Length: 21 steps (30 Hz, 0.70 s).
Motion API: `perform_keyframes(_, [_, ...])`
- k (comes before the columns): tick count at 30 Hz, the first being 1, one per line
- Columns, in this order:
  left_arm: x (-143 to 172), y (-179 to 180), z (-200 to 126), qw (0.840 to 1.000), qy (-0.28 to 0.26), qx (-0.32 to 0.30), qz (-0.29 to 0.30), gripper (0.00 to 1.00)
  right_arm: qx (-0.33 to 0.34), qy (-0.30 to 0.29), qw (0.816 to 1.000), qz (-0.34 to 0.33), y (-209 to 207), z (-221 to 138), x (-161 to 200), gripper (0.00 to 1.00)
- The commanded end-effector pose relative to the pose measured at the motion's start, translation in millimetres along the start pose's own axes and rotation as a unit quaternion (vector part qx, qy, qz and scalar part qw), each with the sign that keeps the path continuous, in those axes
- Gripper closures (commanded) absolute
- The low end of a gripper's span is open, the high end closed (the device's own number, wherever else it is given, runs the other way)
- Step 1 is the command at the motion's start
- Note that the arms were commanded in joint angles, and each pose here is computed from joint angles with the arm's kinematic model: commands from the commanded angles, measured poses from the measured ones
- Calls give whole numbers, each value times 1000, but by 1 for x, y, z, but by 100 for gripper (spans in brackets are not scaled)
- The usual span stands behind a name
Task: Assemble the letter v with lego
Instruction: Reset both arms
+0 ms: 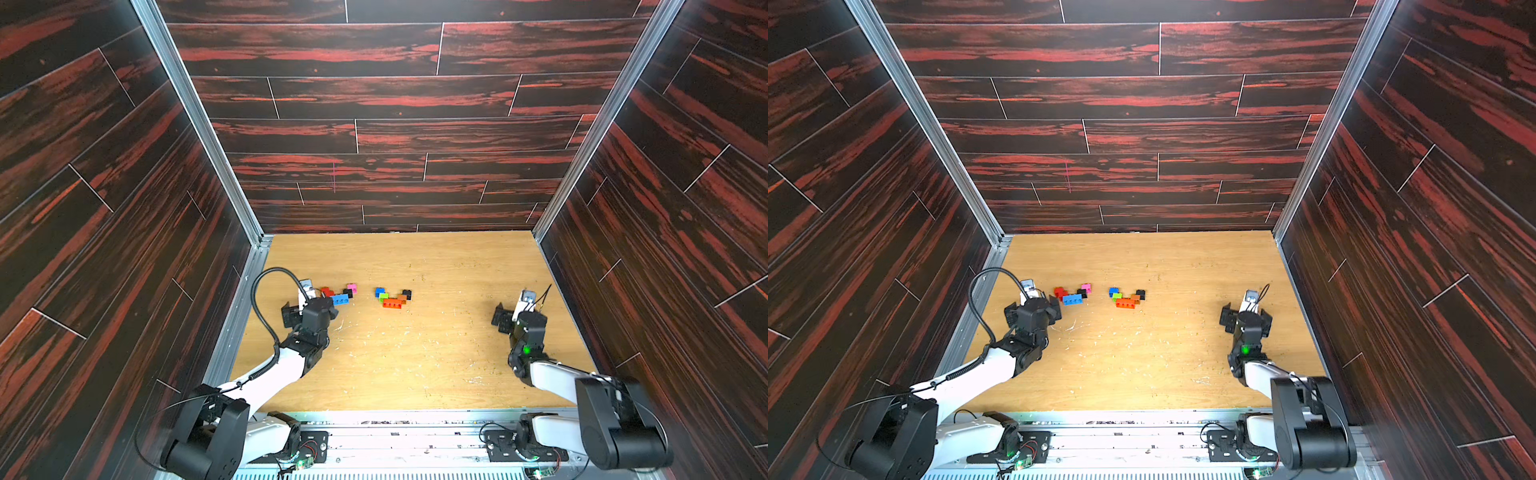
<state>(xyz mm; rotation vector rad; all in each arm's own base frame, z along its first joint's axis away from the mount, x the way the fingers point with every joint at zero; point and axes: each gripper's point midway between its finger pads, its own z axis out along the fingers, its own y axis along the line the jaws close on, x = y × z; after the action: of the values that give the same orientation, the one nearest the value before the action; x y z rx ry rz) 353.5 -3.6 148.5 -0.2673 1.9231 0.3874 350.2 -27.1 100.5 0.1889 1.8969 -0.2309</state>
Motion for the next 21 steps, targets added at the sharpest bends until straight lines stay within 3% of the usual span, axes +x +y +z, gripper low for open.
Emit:
perform_keyframes(1, [-26,24,1,997,-63,-31,-32,0,-8,-97,995,25,2,-3,-46,2])
perform_keyframes(8, [-7,65,26,994,-55,-70,-71,0,-9,-138,990,33,-4,2,-43,1])
perform_keyframes(13, [18,79,47,991,-44,-54,-116,0,-34,-113,992,35,0,18,-34,1])
perform_keyframes(17, [30,65,63,993,-37,-14,-112,0,-40,-81,995,38,1,26,-28,2])
perform_keyframes(21, [35,34,77,995,0,67,-68,0,-36,-84,995,41,0,28,-29,2])
